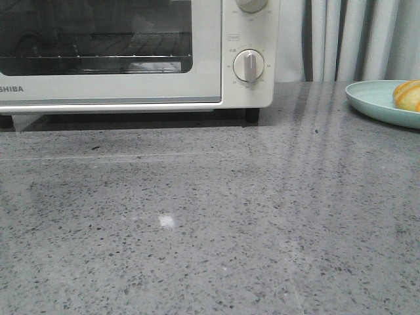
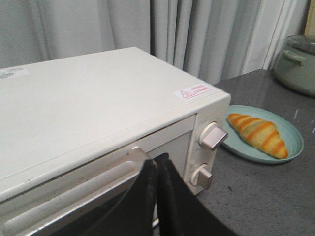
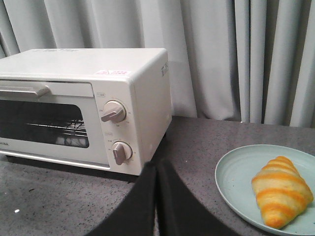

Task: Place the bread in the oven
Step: 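Pull the oven door down and open with the left gripper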

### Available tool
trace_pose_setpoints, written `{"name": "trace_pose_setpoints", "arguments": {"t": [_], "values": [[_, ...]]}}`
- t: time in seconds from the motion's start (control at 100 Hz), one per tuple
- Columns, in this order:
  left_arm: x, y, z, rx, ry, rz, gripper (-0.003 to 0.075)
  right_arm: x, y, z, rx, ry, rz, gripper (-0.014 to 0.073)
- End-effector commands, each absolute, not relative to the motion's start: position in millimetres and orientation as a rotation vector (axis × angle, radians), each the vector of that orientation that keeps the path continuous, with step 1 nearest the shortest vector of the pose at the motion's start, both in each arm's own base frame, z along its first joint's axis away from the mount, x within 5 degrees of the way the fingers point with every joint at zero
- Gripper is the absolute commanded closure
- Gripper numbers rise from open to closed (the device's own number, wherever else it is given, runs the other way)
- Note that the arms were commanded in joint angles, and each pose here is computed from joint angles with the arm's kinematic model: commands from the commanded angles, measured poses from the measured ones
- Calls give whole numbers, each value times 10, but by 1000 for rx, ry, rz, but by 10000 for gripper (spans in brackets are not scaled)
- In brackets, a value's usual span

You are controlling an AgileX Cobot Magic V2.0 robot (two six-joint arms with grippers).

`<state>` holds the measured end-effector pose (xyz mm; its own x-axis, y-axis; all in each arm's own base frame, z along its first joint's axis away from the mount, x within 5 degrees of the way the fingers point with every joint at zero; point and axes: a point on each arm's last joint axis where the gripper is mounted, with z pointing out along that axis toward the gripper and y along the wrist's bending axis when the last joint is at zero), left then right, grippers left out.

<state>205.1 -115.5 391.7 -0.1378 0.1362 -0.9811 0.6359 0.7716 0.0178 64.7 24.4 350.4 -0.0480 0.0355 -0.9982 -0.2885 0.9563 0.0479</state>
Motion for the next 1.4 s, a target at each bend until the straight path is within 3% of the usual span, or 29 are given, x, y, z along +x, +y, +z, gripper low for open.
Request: {"name": "trace_pose_setpoints", "arguments": {"t": [0.0, 0.87, 1.21, 1.39], "values": [[2146, -1145, 4052, 548, 1624, -435, 741, 656, 230, 3631, -195, 1548, 244, 643], [2563, -1218, 3695, 482, 1726, -341, 741, 651, 249, 3595, -217, 1586, 257, 644], [2334, -1127, 3346, 496, 1820, -351, 742, 649, 252, 3589, -221, 1593, 259, 644], [2035, -1127, 3238, 591, 1854, -435, 742, 654, 240, 3613, -206, 1567, 251, 644]]}}
